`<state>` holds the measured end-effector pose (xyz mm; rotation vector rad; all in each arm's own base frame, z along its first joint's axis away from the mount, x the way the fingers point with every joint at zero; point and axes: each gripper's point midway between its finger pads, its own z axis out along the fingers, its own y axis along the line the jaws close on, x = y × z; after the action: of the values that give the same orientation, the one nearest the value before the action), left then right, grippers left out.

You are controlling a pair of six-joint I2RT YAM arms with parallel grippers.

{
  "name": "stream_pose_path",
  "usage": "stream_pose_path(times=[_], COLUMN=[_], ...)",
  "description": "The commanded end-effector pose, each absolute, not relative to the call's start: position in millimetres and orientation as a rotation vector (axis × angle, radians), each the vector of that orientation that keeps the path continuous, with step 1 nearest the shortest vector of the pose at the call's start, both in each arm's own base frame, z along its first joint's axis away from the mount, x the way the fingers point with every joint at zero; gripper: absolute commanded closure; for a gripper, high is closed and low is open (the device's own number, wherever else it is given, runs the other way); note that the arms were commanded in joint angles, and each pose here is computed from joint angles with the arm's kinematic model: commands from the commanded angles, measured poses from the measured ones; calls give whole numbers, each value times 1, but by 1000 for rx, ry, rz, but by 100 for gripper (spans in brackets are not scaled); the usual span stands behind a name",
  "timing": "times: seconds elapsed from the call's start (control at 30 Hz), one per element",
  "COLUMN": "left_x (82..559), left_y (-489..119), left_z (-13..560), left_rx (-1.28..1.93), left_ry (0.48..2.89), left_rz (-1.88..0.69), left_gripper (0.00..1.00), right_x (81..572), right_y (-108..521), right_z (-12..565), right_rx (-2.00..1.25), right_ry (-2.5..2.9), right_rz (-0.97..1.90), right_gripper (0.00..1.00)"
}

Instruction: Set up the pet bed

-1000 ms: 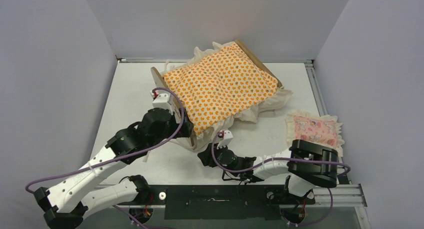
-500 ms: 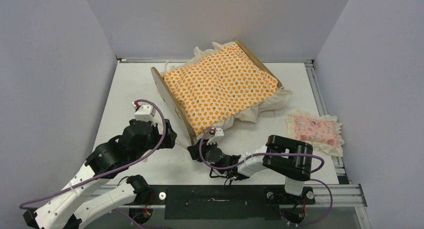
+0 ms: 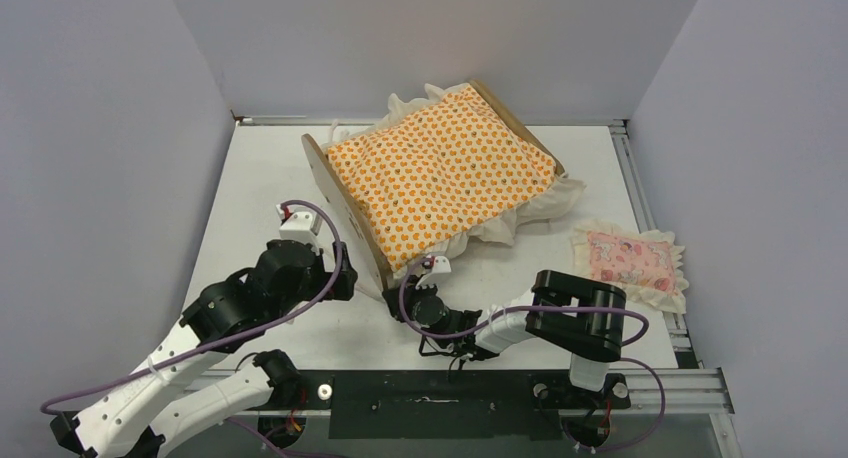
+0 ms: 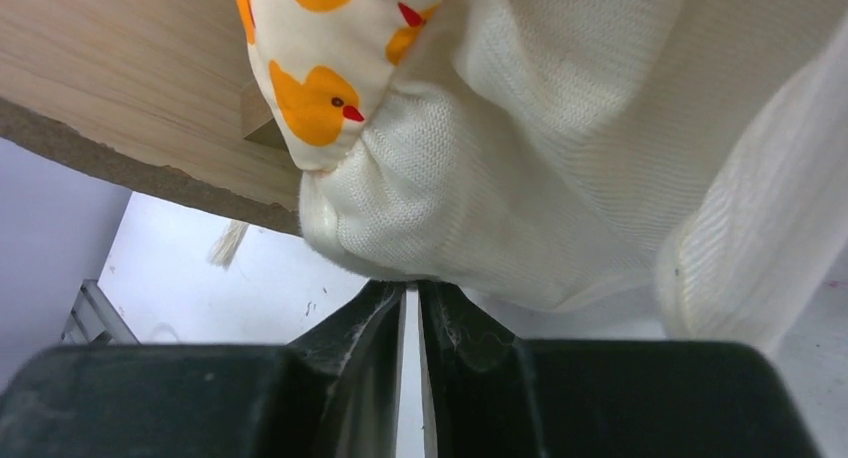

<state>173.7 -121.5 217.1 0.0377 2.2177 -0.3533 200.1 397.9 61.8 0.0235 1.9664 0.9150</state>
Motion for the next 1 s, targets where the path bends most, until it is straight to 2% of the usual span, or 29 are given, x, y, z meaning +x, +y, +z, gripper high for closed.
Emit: stream_pose_path(times=[0.0, 0.43, 0.7, 0.77, 0.87, 0.97], left_x=[178, 184, 189, 190, 190, 189], left_y=[-128, -124, -122, -123, -126, -127], left_z=[220, 213, 213, 213, 209, 205], left_rx=[52, 37, 27, 19, 15, 5], left_ry=[2204, 2197, 2179, 2179, 2183, 2192], left_rz=[-377, -332, -314, -320, -336, -345], left_gripper=[8, 8, 7, 7, 7, 7], right_x=[221, 223, 245, 245, 241, 230], right_y=[382, 307, 234, 220, 212, 228], right_z=[61, 100, 171, 183, 182, 165], right_rx=[77, -96, -105, -110, -135, -200], right_ry=[1937, 2031, 2040, 2059, 2109, 2185], right_rz=[849, 578, 369, 321, 273, 346], right_gripper=[94, 95, 94, 90, 75, 70])
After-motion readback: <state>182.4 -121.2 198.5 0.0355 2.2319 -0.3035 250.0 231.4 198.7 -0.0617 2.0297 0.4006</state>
